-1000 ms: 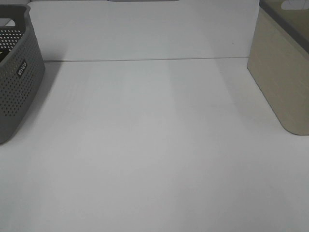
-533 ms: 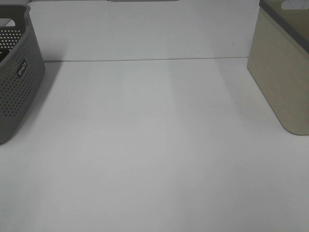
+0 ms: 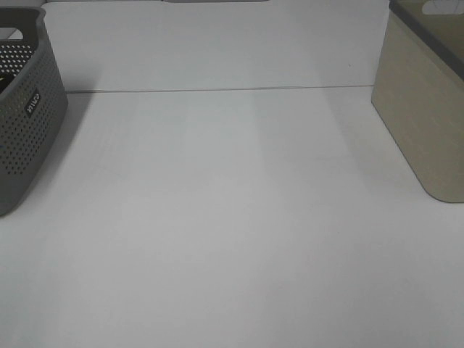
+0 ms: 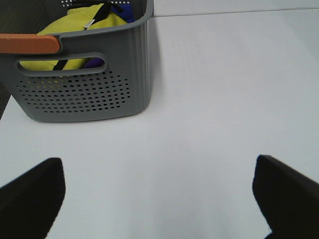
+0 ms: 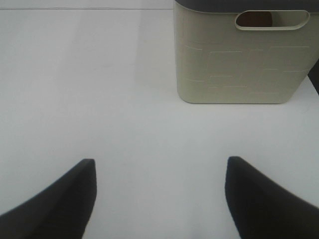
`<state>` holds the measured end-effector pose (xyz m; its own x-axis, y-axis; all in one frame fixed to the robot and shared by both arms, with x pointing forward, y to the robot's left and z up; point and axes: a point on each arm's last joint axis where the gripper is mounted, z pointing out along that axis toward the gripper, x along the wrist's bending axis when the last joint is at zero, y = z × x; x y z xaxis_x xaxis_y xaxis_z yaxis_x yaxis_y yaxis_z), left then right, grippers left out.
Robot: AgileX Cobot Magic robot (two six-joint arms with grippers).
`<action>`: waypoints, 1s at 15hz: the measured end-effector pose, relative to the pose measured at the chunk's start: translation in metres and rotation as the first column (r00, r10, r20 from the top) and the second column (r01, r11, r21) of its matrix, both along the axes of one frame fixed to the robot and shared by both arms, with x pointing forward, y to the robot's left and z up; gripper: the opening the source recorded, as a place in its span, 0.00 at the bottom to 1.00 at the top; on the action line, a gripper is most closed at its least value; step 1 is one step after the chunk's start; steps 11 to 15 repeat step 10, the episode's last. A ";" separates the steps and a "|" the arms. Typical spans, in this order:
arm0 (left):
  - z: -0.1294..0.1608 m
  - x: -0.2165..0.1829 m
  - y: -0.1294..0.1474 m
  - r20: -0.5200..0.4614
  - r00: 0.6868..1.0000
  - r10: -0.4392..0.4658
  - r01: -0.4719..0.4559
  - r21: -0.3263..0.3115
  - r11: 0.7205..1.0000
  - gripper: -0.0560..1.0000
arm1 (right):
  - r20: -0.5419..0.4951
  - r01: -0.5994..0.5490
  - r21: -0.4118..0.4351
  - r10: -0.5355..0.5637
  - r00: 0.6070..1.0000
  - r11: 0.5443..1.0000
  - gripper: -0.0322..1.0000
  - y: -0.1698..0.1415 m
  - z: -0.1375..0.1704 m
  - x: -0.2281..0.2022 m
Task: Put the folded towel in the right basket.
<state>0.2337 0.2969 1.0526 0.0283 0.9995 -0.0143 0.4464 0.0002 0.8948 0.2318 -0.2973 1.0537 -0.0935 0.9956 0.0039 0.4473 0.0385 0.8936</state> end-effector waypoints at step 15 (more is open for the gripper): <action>0.000 0.000 0.000 0.000 1.000 0.000 0.000 0.000 1.000 0.97 | 0.000 0.000 0.000 0.000 1.000 1.000 0.70 0.000 0.000 0.000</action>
